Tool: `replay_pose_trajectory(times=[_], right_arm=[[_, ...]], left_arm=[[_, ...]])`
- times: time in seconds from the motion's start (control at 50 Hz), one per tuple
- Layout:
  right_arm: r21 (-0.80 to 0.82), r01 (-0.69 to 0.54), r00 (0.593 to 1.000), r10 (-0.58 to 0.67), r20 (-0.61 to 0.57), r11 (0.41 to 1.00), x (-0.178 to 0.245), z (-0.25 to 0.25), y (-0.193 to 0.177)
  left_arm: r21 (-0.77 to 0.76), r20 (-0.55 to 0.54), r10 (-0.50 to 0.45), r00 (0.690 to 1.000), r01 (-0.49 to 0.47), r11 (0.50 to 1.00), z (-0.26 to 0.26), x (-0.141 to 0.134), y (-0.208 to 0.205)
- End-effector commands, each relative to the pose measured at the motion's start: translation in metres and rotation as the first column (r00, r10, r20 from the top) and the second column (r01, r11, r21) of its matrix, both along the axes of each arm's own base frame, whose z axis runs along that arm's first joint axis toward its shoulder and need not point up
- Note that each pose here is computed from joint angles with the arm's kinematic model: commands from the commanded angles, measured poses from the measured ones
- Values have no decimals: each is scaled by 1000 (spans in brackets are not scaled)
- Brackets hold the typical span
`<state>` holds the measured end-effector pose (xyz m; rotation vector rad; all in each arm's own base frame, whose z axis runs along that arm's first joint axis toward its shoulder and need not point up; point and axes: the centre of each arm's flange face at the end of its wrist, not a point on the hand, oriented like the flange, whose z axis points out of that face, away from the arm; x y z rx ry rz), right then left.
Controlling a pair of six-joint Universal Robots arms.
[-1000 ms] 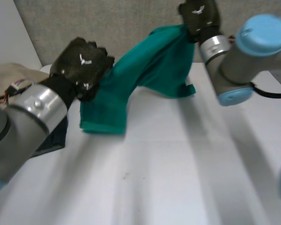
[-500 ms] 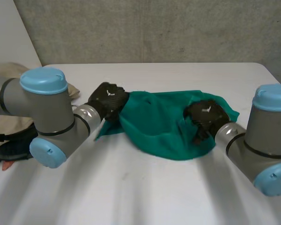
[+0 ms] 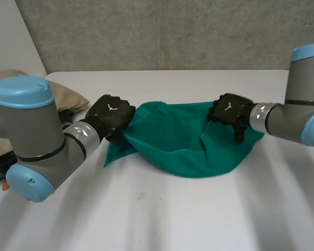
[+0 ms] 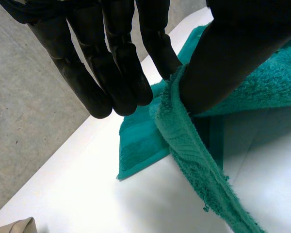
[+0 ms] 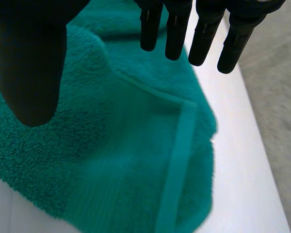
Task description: Fold the laundry.
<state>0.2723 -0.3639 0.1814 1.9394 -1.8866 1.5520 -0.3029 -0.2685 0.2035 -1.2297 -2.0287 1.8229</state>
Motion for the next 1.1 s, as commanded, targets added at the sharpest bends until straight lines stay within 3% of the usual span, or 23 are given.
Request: replay_pose_trajectory(times=[0.02, 0.24, 0.3, 0.44, 0.54, 0.62, 0.74, 0.82, 0.9, 0.98, 1.0, 1.04, 1.06, 1.1], right_arm=[[7, -112, 994, 112, -2, 994, 12, -27, 1], [-64, -114, 993, 111, -39, 991, 19, -45, -10], [-170, -61, 998, 59, -15, 983, 21, -24, -23], [-108, 120, 988, -108, 108, 987, -8, 37, -3], [-63, 145, 988, -142, 58, 987, -33, 47, 30], [-25, 114, 992, -115, -58, 993, -46, 36, 60], [29, 119, 987, -115, -112, 992, -51, 18, 65], [-11, 145, 988, -146, -58, 989, -44, 16, 44], [-139, 196, 977, -181, 111, 971, -29, 40, 8], [-361, 302, 911, -155, 383, 882, -16, 105, -32], [-424, 361, 854, -112, 508, 830, -15, 135, -42], [-455, 419, 782, -58, 620, 786, -16, 161, -49], [-464, 464, 702, 6, 712, 755, -17, 181, -52], [-466, 501, 623, 70, 779, 729, -19, 197, -52]], left_arm=[[-3, 1, 7, 1000, -7, 1000, -1, 2, -4], [-7, -1, 21, 1000, -21, 1000, 0, 5, -9], [-2, 2, 25, 1000, -25, 1000, -3, 6, -10], [20, 26, 34, 999, -35, 999, -13, 7, -15], [50, 58, 29, 998, -32, 998, -21, 8, -15], [94, 96, 14, 995, -24, 995, -31, 6, -14], [127, 126, -2, 992, -14, 992, -42, 0, -17], [73, 126, 15, 992, -25, 997, -40, -5, -37], [-101, 56, 90, 994, -84, 991, 0, -6, -74], [-356, -134, 102, 986, -144, 923, 81, -11, -103], [-449, -222, 74, 972, -169, 878, 116, -11, -108], [-531, -312, 36, 949, -205, 822, 150, -11, -110], [-585, -391, -11, 920, -239, 775, 179, -10, -110], [-607, -458, -50, 887, -272, 746, 199, -8, -108]])
